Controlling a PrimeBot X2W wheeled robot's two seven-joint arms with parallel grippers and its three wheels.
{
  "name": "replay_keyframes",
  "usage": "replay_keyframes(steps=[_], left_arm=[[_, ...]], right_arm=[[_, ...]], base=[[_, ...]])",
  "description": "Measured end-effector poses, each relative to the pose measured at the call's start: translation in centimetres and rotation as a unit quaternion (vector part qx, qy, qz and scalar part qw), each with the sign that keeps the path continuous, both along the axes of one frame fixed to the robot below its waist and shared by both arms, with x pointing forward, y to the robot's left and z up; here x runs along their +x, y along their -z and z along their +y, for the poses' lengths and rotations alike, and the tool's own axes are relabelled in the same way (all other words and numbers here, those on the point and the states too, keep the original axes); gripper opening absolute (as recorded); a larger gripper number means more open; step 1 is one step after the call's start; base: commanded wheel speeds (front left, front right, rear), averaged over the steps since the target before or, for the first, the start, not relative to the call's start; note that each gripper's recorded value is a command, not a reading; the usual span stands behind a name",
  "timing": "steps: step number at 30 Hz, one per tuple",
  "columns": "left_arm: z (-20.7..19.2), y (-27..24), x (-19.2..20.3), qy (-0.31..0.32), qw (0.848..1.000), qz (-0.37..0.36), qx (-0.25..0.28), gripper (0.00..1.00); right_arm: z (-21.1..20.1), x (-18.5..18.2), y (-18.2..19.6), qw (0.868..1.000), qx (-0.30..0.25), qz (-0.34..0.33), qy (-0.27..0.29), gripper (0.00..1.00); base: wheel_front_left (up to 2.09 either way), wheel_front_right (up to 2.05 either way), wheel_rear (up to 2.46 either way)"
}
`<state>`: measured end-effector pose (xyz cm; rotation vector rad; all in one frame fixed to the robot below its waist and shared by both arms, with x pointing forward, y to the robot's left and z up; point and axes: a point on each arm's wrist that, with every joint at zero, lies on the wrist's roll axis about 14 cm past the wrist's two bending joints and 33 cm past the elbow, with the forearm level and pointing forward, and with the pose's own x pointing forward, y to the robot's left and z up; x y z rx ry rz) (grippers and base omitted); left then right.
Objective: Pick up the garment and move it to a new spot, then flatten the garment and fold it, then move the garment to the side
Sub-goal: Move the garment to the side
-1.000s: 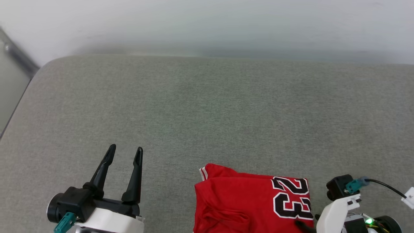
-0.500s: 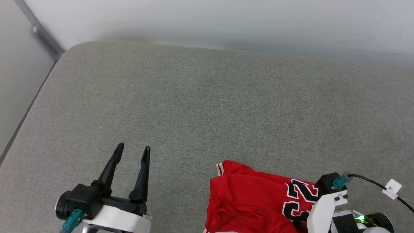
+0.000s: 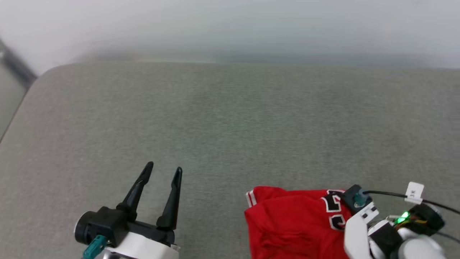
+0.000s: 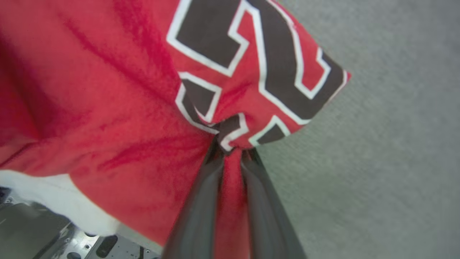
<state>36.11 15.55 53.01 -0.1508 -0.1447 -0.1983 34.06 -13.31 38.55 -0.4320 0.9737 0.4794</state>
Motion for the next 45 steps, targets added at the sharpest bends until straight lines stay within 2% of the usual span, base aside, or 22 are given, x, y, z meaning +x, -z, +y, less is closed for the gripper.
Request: replay_keyframes(steps=[6, 15, 16, 22, 23, 29, 39, 42, 43, 44, 45], left_arm=[[-5.1, -0.5, 1.8, 0.076, 0.997, -0.012, -0.012, 1.0], [-11.5, -0.4, 6.4, 0.178, 0.983, -0.029, -0.02, 1.0], [-11.5, -0.4, 6.4, 0.178, 0.983, -0.029, -0.02, 1.0], [-14.2, 2.8, 9.6, 0.231, 0.973, -0.017, -0.015, 1.0], [-14.2, 2.8, 9.6, 0.231, 0.973, -0.017, -0.015, 1.0], [-15.1, 5.3, 11.3, 0.248, 0.968, -0.004, -0.028, 1.0], [-14.1, 8.5, 12.6, 0.241, 0.97, 0.021, -0.019, 1.0], [-13.9, 8.7, 12.6, 0.237, 0.971, 0.023, -0.016, 1.0], [-13.9, 8.6, 12.6, 0.237, 0.971, 0.022, -0.016, 1.0], [-13.9, 8.3, 12.6, 0.238, 0.971, 0.019, -0.016, 1.0], [-14.0, 8.0, 12.6, 0.237, 0.971, 0.017, -0.017, 1.0]], right_arm=[[-6.4, 1.8, -4.1, 0.993, -0.095, -0.07, -0.006, 0.0], [-16.3, 4.0, -6.2, 0.977, -0.186, -0.087, 0.058, 0.0], [-16.3, 4.0, -6.2, 0.977, -0.186, -0.087, 0.058, 0.0], [-25.0, 4.9, -5.1, 0.955, -0.257, -0.064, 0.132, 0.0], [-25.0, 4.9, -5.1, 0.955, -0.257, -0.064, 0.132, 0.0], [-33.2, 3.9, -4.9, 0.921, -0.331, -0.044, 0.201, 0.0], [-37.1, 5.2, -3.0, 0.904, -0.34, -0.067, 0.25, 0.0], [-37.1, 5.3, -2.1, 0.904, -0.33, -0.073, 0.262, 0.0], [-37.1, 5.5, -2.3, 0.903, -0.331, -0.079, 0.261, 0.85], [-37.2, 5.7, -2.6, 0.902, -0.332, -0.086, 0.262, 1.0], [-37.2, 5.7, -2.9, 0.901, -0.332, -0.09, 0.264, 1.0]], base=[[0.0, 0.0, 0.0], [0.0, 0.0, 0.0], [0.0, 0.0, 0.0], [0.0, 0.0, 0.0], [0.0, 0.0, 0.0], [0.0, 0.0, 0.0], [0.0, 0.0, 0.0], [0.0, 0.0, 0.0], [0.0, 0.0, 0.0], [0.0, 0.0, 0.0], [0.0, 0.0, 0.0]])
